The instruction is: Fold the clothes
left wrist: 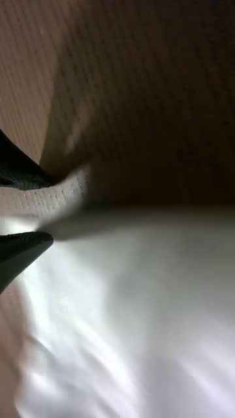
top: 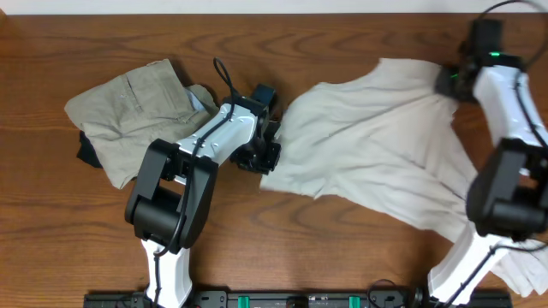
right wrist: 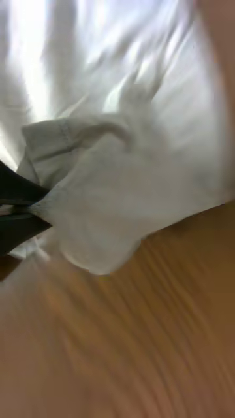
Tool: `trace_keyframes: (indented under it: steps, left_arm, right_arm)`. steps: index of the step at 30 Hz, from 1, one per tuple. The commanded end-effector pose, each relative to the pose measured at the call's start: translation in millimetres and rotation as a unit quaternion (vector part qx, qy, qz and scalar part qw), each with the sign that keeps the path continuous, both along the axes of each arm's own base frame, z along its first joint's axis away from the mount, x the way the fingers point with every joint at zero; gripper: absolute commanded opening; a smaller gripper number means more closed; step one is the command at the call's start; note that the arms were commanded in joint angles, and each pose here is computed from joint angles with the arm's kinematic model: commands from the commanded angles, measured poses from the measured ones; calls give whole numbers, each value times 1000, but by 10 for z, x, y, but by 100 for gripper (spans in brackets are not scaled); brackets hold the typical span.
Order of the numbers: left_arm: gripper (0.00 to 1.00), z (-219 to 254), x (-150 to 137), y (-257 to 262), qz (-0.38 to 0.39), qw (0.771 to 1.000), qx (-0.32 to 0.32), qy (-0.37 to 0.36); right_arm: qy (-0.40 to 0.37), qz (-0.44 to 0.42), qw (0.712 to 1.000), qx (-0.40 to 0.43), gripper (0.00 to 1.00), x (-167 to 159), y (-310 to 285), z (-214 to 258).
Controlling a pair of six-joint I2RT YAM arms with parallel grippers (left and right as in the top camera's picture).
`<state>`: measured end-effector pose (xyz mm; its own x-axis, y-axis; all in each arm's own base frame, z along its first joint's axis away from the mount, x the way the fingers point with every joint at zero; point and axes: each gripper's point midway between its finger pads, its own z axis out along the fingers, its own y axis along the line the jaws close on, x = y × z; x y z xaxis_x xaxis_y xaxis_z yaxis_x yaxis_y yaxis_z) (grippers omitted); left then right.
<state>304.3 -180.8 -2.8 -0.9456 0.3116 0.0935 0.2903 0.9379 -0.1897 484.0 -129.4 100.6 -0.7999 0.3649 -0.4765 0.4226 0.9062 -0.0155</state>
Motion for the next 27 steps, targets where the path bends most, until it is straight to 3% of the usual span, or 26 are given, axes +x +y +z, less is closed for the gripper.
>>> trace_keyframes:
  steps: [1,3,6,7,9,11,13,19,24,27]
  left_arm:
    - [25,-224,-191,133,0,999,30,37]
    - [25,-224,-190,133,0,999,30,37]
    - [25,-224,-189,132,0,999,29,37]
    - [25,-224,-189,133,0,999,30,37]
    - [25,-223,-187,130,0,999,29,37]
    - [25,-218,-172,124,0,999,28,34]
    - [25,-185,-137,103,1,999,25,31]
    - [27,184,148,-252,-3,999,-42,-5]
    - [54,394,439,-708,-23,990,-119,-69]
    - [66,384,576,-860,-28,985,-137,-101]
  right_arm:
    - [-43,-40,998,-30,1,-34,-487,337]
    - [-63,-45,997,-16,1,-7,-596,373]
    - [-82,-40,996,11,10,18,-644,396]
    - [-84,-39,996,16,17,17,-646,395]
    - [-82,-39,996,20,45,3,-652,387]
    - [-73,-40,996,23,57,-34,-638,359]
    - [-60,-41,997,27,63,-86,-617,321]
    - [-10,-12,994,111,67,-293,-273,161]
    - [-8,40,977,211,67,-341,135,177]
    - [-3,57,964,260,68,-391,330,205]
